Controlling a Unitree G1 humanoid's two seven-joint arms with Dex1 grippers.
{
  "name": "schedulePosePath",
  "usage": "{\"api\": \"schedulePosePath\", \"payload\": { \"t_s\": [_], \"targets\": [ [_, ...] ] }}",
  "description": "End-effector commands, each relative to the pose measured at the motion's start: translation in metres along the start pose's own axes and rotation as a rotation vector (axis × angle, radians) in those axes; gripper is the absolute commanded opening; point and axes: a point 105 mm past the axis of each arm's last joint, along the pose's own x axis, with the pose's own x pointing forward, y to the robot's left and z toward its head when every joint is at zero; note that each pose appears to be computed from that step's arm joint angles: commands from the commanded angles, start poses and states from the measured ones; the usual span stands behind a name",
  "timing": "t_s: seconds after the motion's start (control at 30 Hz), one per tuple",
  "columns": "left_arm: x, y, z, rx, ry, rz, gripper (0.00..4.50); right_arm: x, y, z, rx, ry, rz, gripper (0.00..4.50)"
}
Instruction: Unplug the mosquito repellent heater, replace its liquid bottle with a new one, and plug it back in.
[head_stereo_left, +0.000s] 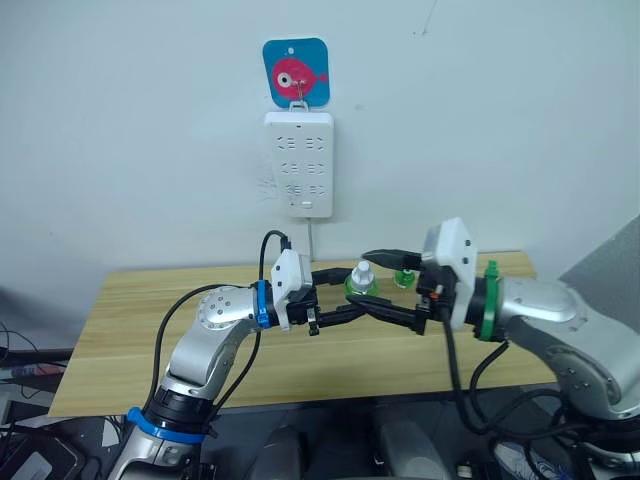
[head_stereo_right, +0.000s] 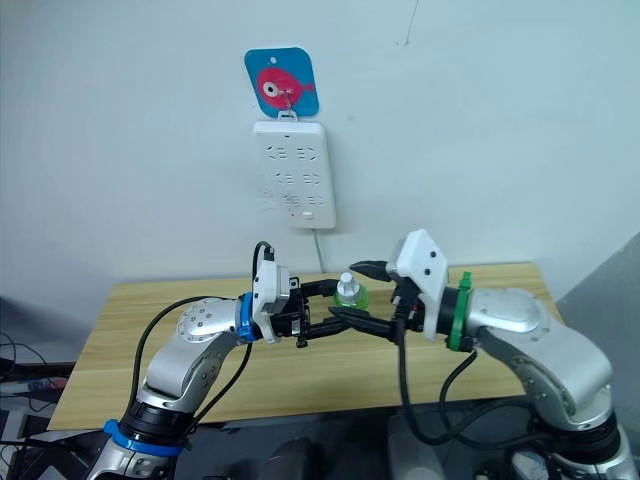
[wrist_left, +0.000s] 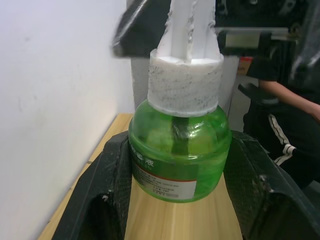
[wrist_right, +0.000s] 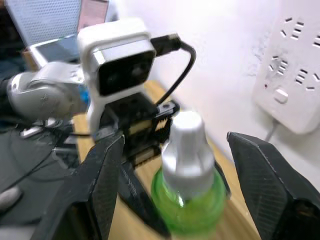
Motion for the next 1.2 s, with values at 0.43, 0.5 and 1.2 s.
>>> {"api": "schedulePosePath", "payload": {
  "t_s": [0.43,0.5,1.2],
  "targets": [
    [-0.001,-0.001,0.006,0.035,-0.009,0.004,2.25,-0.042,-0.032,0.002,-0.048,0.083,-0.026,3.42],
    [-0.002,-0.001,0.005,0.034,-0.007,0.005,2.25,-0.052,-0.03,0.002,-0.053,0.118,0.001,3.42],
    [0.002,-0.001,0.007,0.034,-0.012,-0.012,2.25,0.004,-0.021,0.006,-0.055,0.04,-0.022,3.42]
  ]
}}
